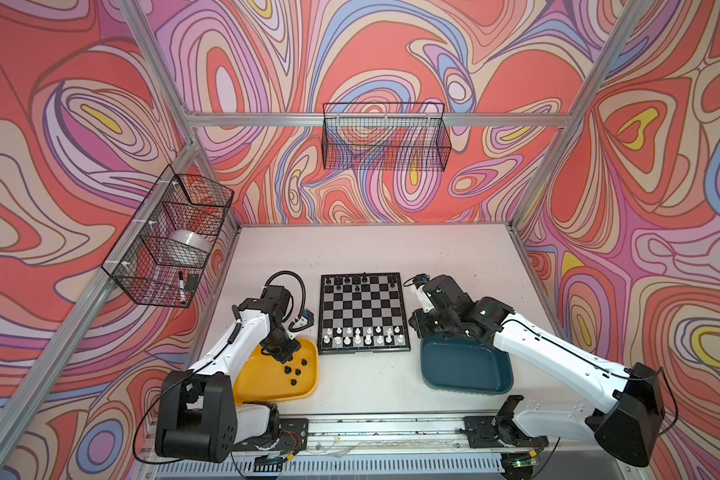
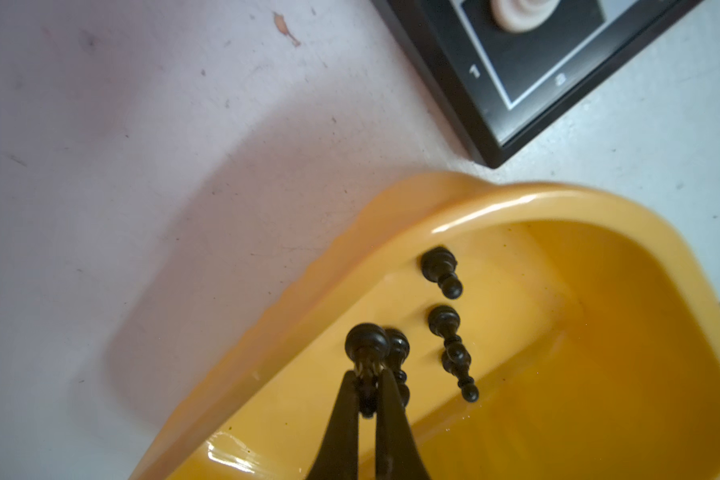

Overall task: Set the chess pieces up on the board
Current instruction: 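Close the left gripper on the black pawn in the yellow tray, then lift the black pawn and carry it with the left gripper to the board's far row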

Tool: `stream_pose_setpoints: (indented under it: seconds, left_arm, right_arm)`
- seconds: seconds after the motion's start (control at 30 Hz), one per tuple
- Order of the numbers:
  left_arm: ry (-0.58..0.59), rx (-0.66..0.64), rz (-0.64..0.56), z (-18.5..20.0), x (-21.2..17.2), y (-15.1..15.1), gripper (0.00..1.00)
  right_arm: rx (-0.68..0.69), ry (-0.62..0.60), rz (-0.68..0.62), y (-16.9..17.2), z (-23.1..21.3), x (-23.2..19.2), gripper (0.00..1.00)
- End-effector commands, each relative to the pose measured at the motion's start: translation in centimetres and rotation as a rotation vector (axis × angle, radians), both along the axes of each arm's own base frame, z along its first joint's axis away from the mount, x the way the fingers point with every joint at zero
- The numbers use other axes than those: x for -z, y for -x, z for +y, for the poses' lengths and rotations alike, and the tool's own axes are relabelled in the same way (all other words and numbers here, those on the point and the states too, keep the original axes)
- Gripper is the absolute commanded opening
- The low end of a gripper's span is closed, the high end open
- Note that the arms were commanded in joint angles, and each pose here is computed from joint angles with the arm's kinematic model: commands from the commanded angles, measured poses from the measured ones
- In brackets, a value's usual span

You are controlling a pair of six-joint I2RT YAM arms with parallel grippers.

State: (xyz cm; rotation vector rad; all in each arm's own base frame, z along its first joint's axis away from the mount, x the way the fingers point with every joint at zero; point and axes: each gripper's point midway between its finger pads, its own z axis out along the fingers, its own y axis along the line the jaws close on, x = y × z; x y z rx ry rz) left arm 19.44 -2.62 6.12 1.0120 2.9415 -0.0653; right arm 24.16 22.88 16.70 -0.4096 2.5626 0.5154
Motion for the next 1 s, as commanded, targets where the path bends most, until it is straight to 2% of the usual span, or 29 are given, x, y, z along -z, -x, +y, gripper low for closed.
stream_pose_setpoints:
  seconds: [0.0,0.57,0.97]
  left_arm:
    - [-0.012,0.045,0.010,0.2,-1.4,0.6,0.07]
    - [-0.005,0.073,0.000,-0.1,-5.3,-0.5,0.07]
    - [0.051,0.044,-0.076,-1.3,-10.8,-4.1,0.08]
  right_arm:
    - [-0.001,0.005,-0.015,0.1,-0.3,-0.3,0.17]
    - [-0.006,0.005,-0.017,0.0,-0.1,-0.3,0.16]
    - [-0.021,0.004,-0.006,-0.3,0.4,0.1,0.16]
